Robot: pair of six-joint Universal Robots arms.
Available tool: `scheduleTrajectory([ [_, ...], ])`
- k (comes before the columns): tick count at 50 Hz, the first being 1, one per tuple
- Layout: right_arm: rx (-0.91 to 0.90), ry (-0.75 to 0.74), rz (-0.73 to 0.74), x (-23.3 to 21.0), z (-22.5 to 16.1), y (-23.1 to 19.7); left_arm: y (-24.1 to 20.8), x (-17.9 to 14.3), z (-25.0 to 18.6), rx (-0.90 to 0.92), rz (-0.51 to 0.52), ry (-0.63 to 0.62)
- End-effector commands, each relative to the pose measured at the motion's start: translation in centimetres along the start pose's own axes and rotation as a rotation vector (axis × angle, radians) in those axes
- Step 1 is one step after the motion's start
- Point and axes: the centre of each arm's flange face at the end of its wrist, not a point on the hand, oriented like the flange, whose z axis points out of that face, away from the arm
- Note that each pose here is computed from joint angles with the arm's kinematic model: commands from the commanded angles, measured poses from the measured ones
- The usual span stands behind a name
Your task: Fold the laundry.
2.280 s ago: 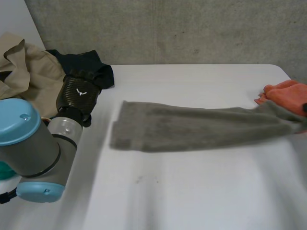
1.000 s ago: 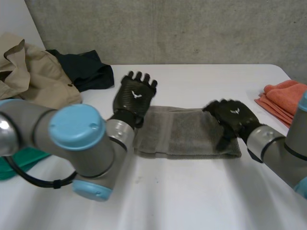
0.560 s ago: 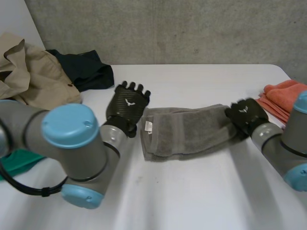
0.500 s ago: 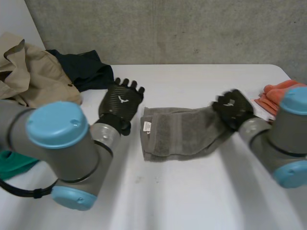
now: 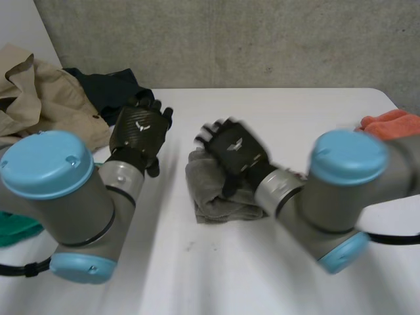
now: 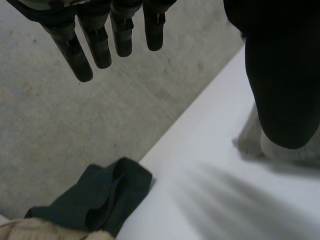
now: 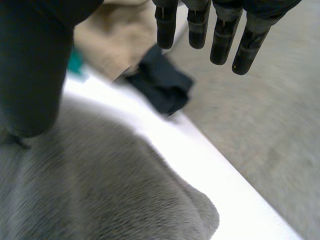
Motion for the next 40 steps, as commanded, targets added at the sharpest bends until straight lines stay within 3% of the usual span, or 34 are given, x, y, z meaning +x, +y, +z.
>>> scheduleTrajectory([
  [1,-0.007,0.112,0.357,5.9,-2.1,-1.8,-2.3,2.4,1.1,0.074,-0.162,0.053],
  [6,-0.128,0.146,0.389,7.6,-1.8,0.0,-1.9,5.2,1.6,0.055,-0.214,0.130],
  [13,-0.247,0.130,0.399,7.8,0.6,2.9,0.7,8.8,2.2,-0.093,-0.171,0.227],
  [20,-0.338,0.091,0.391,7.2,2.2,6.1,3.6,9.2,1.6,-0.241,-0.090,0.219],
  [26,-0.397,0.056,0.247,5.8,3.2,8.3,4.7,9.4,1.4,-0.264,0.046,0.230],
  [32,-0.406,0.059,0.139,5.5,3.2,7.8,4.8,8.9,1.5,-0.264,0.084,0.231],
  [40,-0.277,0.080,0.080,5.9,2.0,2.1,0.1,6.7,1.6,-0.140,0.041,0.181],
])
